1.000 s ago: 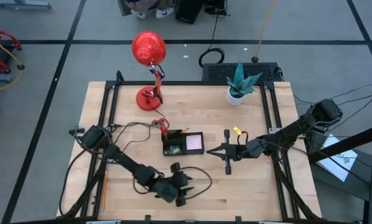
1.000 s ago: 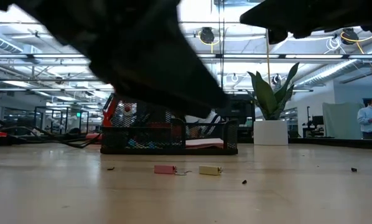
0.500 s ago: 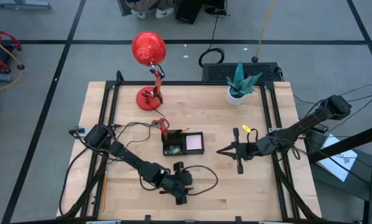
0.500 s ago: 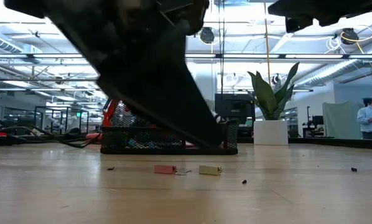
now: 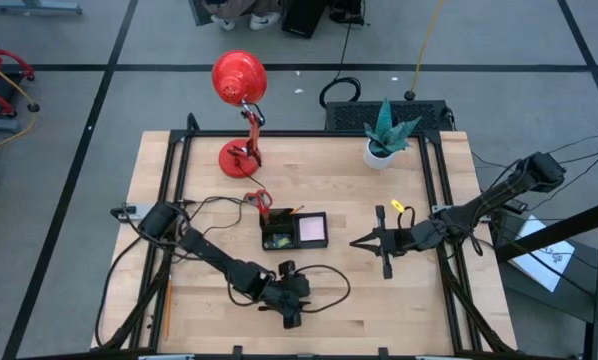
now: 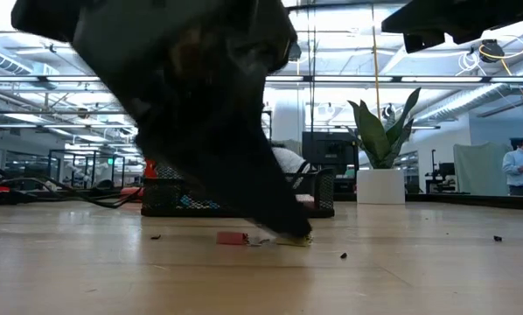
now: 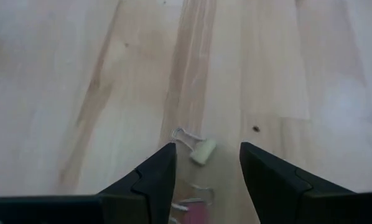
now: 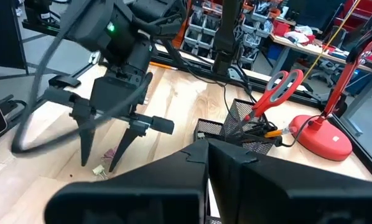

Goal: Pick and place office supplies into organizer
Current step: Put the green binder clip into the black desk organizer

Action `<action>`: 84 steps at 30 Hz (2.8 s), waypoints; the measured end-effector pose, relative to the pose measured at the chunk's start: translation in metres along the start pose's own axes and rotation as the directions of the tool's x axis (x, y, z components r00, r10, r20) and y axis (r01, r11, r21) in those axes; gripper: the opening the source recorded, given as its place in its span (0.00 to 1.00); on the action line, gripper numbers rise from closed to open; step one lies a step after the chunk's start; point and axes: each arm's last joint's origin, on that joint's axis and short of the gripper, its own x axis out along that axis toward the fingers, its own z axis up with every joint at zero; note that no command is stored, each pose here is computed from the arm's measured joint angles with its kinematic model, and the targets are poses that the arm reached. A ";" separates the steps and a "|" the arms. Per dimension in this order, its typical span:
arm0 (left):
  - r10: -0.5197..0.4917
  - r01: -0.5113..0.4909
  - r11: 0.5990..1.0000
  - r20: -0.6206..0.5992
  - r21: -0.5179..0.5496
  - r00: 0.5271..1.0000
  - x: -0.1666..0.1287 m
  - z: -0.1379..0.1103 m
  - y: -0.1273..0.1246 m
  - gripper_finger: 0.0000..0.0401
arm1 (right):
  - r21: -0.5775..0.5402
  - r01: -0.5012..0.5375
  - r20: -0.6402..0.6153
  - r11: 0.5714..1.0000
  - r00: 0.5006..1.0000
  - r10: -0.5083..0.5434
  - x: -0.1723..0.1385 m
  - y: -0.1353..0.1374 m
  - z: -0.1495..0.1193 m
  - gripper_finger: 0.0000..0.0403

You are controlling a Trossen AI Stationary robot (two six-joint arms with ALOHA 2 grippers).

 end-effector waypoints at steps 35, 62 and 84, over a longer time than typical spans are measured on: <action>0.063 -0.061 0.997 -0.030 0.053 0.998 0.012 -0.013 0.004 0.29 | -0.002 -0.002 -0.005 1.000 1.000 0.002 0.000 0.000 0.000 0.00; 0.140 -0.186 0.933 0.166 0.307 0.976 -0.035 0.019 -0.007 0.16 | -0.009 -0.004 -0.022 1.000 1.000 0.004 0.000 0.000 -0.002 0.01; 0.505 -0.476 0.853 -0.114 0.213 0.855 -0.071 0.018 0.051 0.16 | 0.013 -0.003 -0.022 1.000 1.000 0.003 0.000 0.000 -0.002 0.01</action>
